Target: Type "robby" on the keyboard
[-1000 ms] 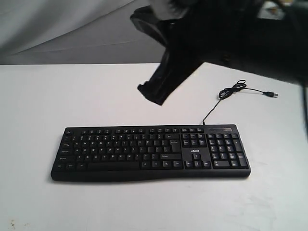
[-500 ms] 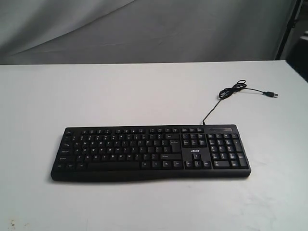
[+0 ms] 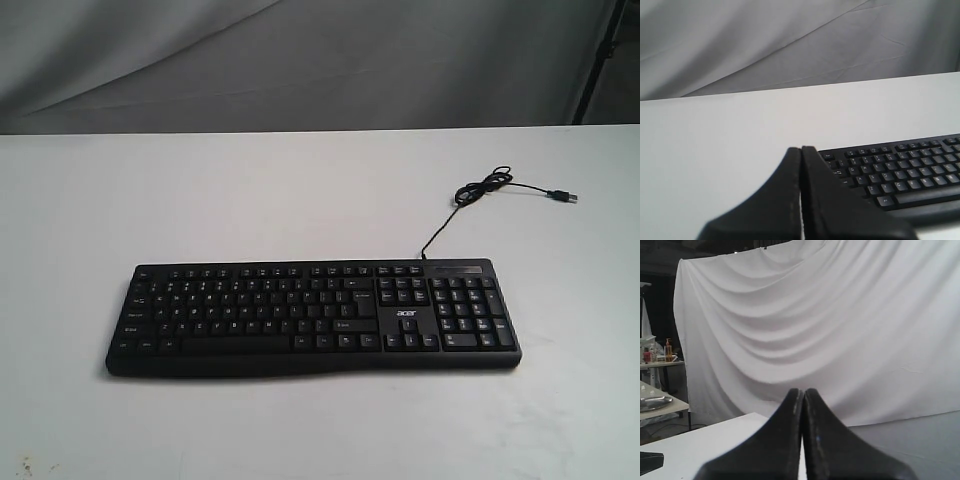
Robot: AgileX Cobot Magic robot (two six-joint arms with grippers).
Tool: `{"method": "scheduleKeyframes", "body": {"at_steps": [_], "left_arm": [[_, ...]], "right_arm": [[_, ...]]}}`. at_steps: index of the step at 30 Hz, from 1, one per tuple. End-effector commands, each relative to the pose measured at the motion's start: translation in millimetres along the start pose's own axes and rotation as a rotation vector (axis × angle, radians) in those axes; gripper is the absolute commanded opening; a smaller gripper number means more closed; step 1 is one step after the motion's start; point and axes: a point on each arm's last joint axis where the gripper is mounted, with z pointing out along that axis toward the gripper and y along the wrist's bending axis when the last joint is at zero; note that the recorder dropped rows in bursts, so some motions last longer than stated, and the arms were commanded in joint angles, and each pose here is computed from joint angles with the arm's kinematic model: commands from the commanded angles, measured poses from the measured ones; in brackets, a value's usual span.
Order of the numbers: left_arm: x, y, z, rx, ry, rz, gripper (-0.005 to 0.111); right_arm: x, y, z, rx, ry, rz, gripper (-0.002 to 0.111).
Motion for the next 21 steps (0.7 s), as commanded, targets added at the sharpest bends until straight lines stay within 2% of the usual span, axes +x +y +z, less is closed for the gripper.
{"method": "scheduleKeyframes", "body": {"at_steps": [1, 5, 10, 16, 21], "left_arm": [[0.8, -0.3, 0.1, 0.005, -0.005, 0.003, 0.0], [0.8, -0.3, 0.1, 0.005, -0.005, 0.003, 0.0], [0.8, -0.3, 0.1, 0.005, -0.005, 0.003, 0.0], [0.8, -0.3, 0.1, 0.005, -0.005, 0.003, 0.0], [0.8, -0.3, 0.1, 0.005, -0.005, 0.003, 0.0]], "right_arm": [[-2.0, -5.5, -1.3, 0.058, -0.033, -0.002, 0.0], [-6.7, -10.3, -7.7, 0.092, -0.068, 0.037, 0.0], [-2.2, -29.0, -25.5, 0.289, -0.092, 0.124, 0.0], [46.4, -47.9, -55.5, 0.596, -0.044, 0.128, 0.0], [85.2, -52.0, -76.3, 0.75, -0.004, 0.108, 0.0]]}}
